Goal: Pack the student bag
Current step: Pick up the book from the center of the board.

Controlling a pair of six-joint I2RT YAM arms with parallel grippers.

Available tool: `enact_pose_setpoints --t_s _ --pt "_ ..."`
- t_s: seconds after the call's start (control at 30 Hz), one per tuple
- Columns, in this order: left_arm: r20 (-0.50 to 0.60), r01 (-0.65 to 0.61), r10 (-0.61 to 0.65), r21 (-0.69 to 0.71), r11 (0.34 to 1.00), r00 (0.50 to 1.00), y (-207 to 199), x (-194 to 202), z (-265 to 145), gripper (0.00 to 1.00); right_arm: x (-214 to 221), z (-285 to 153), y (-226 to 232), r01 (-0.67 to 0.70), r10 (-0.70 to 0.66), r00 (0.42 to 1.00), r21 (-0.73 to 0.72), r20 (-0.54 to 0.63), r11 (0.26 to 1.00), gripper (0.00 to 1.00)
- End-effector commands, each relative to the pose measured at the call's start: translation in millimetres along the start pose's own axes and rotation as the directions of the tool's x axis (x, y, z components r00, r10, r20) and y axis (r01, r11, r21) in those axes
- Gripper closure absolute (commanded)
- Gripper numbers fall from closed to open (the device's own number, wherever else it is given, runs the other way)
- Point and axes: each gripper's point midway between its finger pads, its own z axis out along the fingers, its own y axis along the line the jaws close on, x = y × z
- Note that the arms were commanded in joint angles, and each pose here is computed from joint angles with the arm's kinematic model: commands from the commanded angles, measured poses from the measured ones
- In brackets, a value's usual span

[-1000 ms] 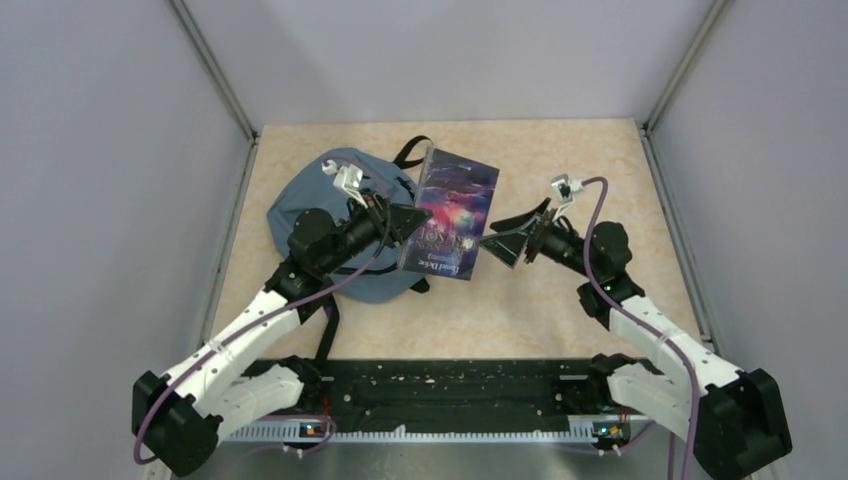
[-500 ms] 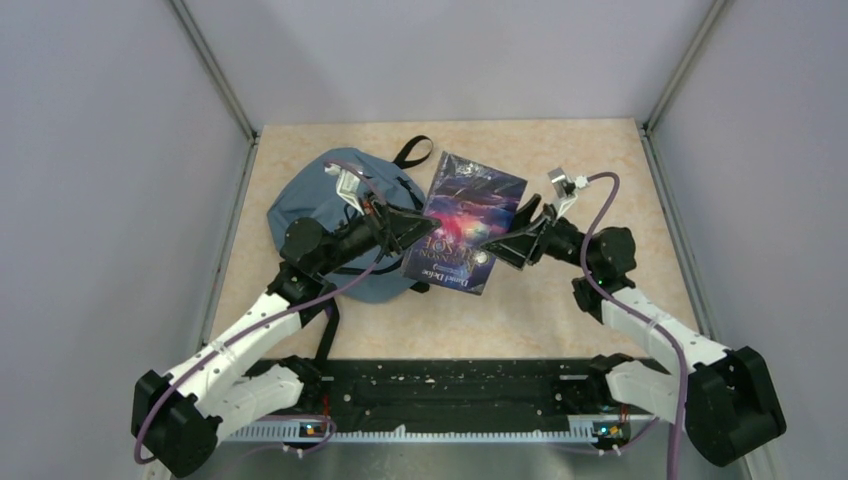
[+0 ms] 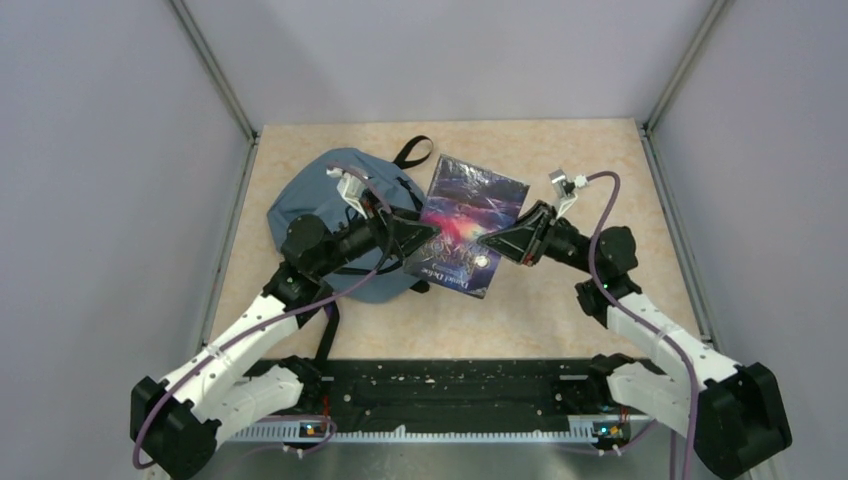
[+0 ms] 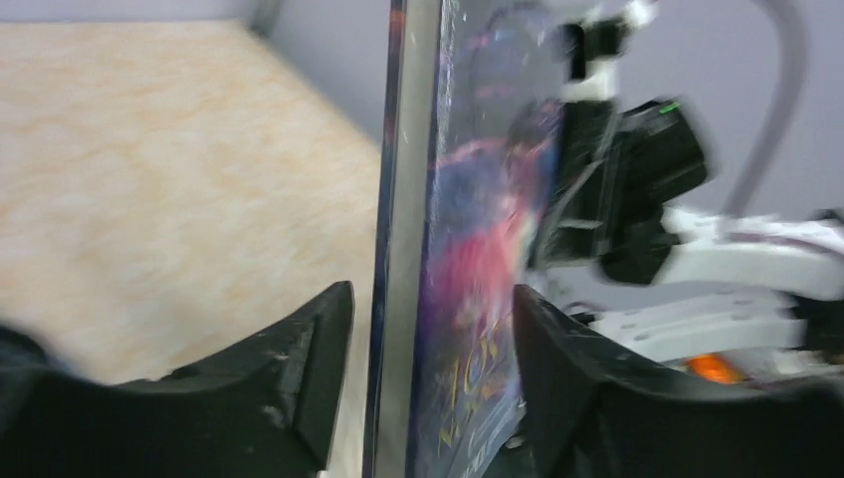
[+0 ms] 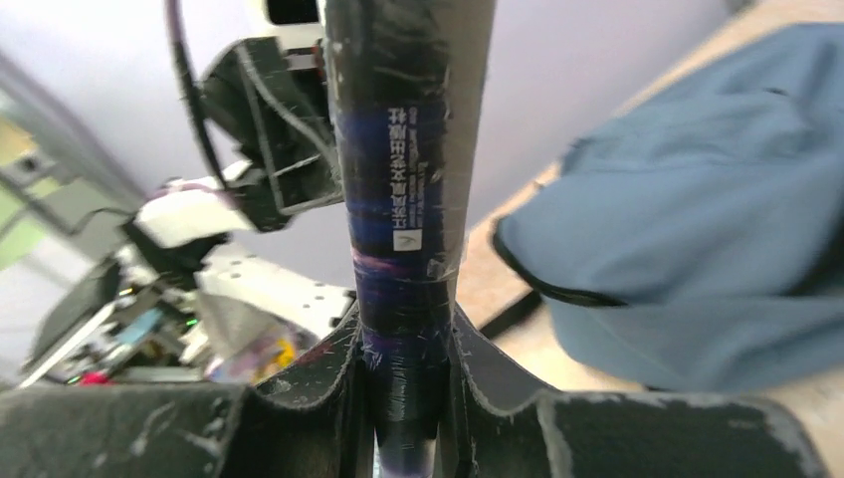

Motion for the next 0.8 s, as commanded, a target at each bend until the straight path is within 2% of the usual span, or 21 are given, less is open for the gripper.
enact_pose_setpoints --t_s 0.0,0.1,0.23,0.37,0.47,0.6,0.77 --pt "-0.2 -0.181 0.126 -0.287 0.941 0.972 63 30 -23 0.29 -39 -9 -38 0.139 -0.169 0.984 0.346 0.056 0.928 1.0" --pt "-0.35 -0.314 0.162 -0.436 0.843 0.922 99 44 -53 0.23 -48 -37 -67 0.153 -0.202 0.979 0.567 0.025 0.809 1.0" --pt "-0.561 -0.486 0.183 -0.455 0.746 0.807 119 61 -86 0.21 -47 -68 -86 0.143 -0.198 0.98 0.711 -0.005 0.689 1.0" --pt "-0.732 -0.675 0.248 -0.369 0.639 0.635 129 76 -110 0.21 -41 -80 -90 0.139 -0.195 0.981 0.742 -0.011 0.656 1.0" --pt "-0.796 -0.74 0.26 -0.314 0.595 0.546 138 86 -120 0.21 -36 -83 -91 0.133 -0.186 0.982 0.742 -0.011 0.657 1.0" --pt "-0.834 -0.781 0.25 -0.295 0.551 0.491 149 89 -127 0.2 -33 -82 -90 0.128 -0.176 0.984 0.736 -0.013 0.665 1.0" --pt "-0.855 -0.797 0.222 -0.301 0.523 0.469 160 93 -130 0.19 -32 -81 -90 0.126 -0.173 0.985 0.73 -0.01 0.672 1.0"
